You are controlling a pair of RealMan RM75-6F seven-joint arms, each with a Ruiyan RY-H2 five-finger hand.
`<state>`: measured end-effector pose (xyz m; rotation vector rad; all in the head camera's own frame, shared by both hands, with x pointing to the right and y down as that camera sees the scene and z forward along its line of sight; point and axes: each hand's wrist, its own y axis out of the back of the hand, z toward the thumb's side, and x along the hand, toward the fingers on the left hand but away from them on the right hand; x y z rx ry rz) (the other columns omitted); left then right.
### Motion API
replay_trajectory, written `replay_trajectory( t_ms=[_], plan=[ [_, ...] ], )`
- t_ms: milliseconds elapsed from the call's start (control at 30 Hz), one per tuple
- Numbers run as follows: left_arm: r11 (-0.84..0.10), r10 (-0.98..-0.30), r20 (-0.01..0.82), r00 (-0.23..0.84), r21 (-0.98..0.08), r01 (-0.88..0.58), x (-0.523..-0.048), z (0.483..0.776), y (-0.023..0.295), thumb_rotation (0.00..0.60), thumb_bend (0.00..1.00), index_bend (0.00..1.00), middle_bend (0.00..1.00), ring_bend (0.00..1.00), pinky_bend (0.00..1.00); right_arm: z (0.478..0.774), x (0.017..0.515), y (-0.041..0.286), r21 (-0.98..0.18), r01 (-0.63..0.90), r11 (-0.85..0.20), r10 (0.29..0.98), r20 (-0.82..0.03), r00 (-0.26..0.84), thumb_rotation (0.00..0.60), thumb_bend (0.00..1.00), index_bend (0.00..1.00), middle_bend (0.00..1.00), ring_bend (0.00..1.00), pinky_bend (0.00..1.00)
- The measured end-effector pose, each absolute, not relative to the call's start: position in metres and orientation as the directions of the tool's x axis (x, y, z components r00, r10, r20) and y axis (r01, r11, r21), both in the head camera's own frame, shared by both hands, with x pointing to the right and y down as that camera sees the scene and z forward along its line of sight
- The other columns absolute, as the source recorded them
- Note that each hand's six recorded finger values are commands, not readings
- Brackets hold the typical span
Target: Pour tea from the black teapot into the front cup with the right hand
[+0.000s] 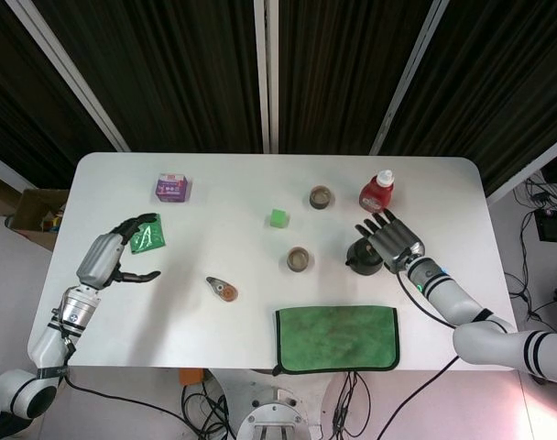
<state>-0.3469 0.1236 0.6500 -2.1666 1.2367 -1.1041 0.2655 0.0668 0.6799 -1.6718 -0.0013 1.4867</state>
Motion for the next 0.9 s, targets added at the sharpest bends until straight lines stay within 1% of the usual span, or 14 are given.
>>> replay_trajectory(
  t_ms=[133,233,300,400,533,667,800,900],
  plan=[
    [-0.526,-0.85,0.436,0.296,-0.67,-0.524,-0.346,0.651,0.124,0.6,0.11,0.14,0.18,0.17,0.26,0.682,0.266,0.068,-0.56,-0.507,-0.655,0.498,-0.825,0.267,0.6,0.28,0.09,0.2,0.02,0.0],
    [-0.526,-0.85,0.437,0.294,-0.671,-0.523,-0.347,0.651,0.124,0.6,0.11,0.14,0.18,0.17,0.26,0.684,0.265,0.068,-0.552,-0.487,-0.677,0.488,-0.832,0.265,0.6,0.28,0.15,0.25,0.05,0.0],
    [-0.524,-0.851,0.437,0.292,-0.671,-0.524,-0.348,0.651,0.124,0.6,0.11,0.14,0.18,0.17,0.26,0.685,0.264,0.068,-0.552,-0.471,-0.689,0.485,-0.833,0.267,0.6,0.28,0.21,0.27,0.08,0.0],
    [-0.517,-0.855,0.431,0.287,-0.674,-0.528,-0.35,0.651,0.123,0.6,0.11,0.14,0.19,0.17,0.25,0.686,0.263,0.066,-0.553,-0.458,-0.696,0.482,-0.832,0.273,0.6,0.28,0.27,0.29,0.1,0.0],
    [-0.493,-0.87,0.407,0.279,-0.682,-0.541,-0.35,0.649,0.121,0.6,0.11,0.14,0.19,0.17,0.25,0.69,0.264,0.068,-0.53,-0.469,-0.706,0.458,-0.847,0.269,0.6,0.28,0.35,0.3,0.12,0.0],
    [-0.49,-0.871,0.405,0.277,-0.684,-0.54,-0.352,0.649,0.121,0.6,0.12,0.14,0.19,0.17,0.25,0.693,0.264,0.069,-0.518,-0.463,-0.719,0.446,-0.855,0.264,0.6,0.28,0.38,0.31,0.14,0.0],
    [-0.494,-0.869,0.411,0.277,-0.682,-0.538,-0.353,0.649,0.121,0.6,0.11,0.14,0.19,0.17,0.25,0.694,0.263,0.07,-0.518,-0.45,-0.727,0.444,-0.855,0.267,0.6,0.28,0.39,0.33,0.21,0.0],
    [-0.497,-0.867,0.414,0.277,-0.681,-0.538,-0.353,0.65,0.121,0.6,0.12,0.14,0.19,0.17,0.25,0.694,0.262,0.069,-0.52,-0.45,-0.726,0.443,-0.854,0.272,0.6,0.28,0.4,0.35,0.23,0.0]
  ],
)
